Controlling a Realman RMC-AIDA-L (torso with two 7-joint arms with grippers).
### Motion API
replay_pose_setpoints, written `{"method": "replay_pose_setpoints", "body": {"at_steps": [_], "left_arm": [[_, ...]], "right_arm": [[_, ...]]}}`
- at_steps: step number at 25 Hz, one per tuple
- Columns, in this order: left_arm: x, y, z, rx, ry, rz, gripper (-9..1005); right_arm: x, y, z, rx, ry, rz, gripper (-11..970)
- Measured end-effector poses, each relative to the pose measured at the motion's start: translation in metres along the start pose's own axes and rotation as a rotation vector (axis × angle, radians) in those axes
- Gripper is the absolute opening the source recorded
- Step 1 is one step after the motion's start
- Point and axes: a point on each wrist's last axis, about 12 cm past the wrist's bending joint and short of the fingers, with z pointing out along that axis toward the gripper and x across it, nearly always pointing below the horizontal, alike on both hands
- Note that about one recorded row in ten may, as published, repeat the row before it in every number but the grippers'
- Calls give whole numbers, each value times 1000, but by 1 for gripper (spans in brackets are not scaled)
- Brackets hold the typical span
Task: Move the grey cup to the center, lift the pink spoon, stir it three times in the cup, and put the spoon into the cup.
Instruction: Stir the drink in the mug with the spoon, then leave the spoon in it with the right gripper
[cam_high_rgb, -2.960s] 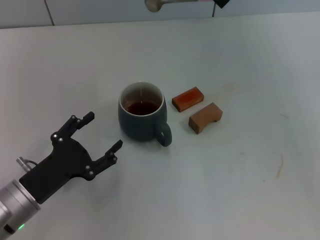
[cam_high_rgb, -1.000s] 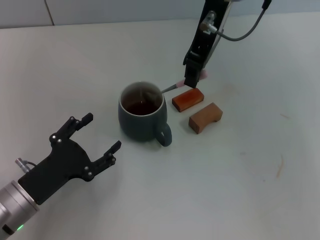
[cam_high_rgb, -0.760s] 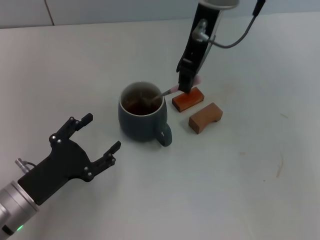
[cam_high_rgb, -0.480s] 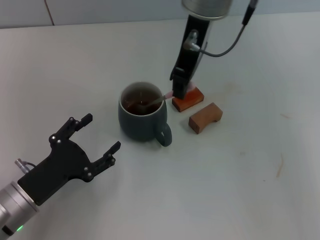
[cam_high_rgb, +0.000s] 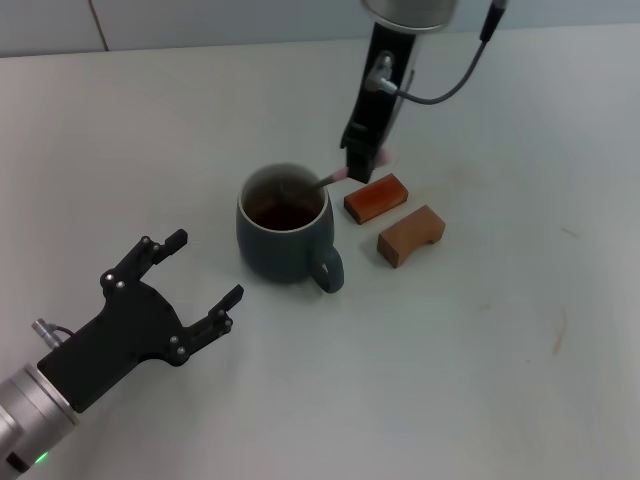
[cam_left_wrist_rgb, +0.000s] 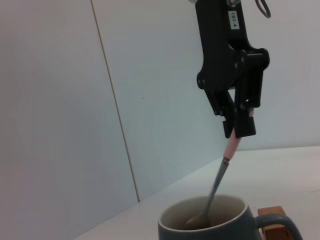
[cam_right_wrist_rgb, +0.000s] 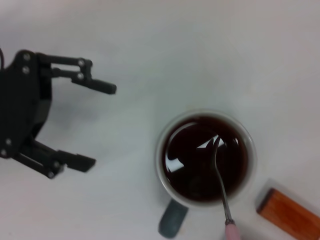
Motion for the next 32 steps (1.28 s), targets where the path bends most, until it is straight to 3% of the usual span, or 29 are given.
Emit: {"method": "replay_pose_setpoints", "body": {"at_steps": [5,13,18,24,32], "left_arm": [[0,0,0,1,1,1,848],[0,-1,0,1,2,3,848],[1,-1,-1,-1,5,2,847],[1,-2,-3,-5,5,0,847],[1,-2,-3,-5,6,0,847]], "right_arm": [[6,-1,1,-4,40,15,120],[-6,18,7,-51,22,-37,120],[-13,16,7,-12,-21,-44,121],[-5,6,4,19,11,-9,120],[0,15,8,-37,60,-14,121]]}}
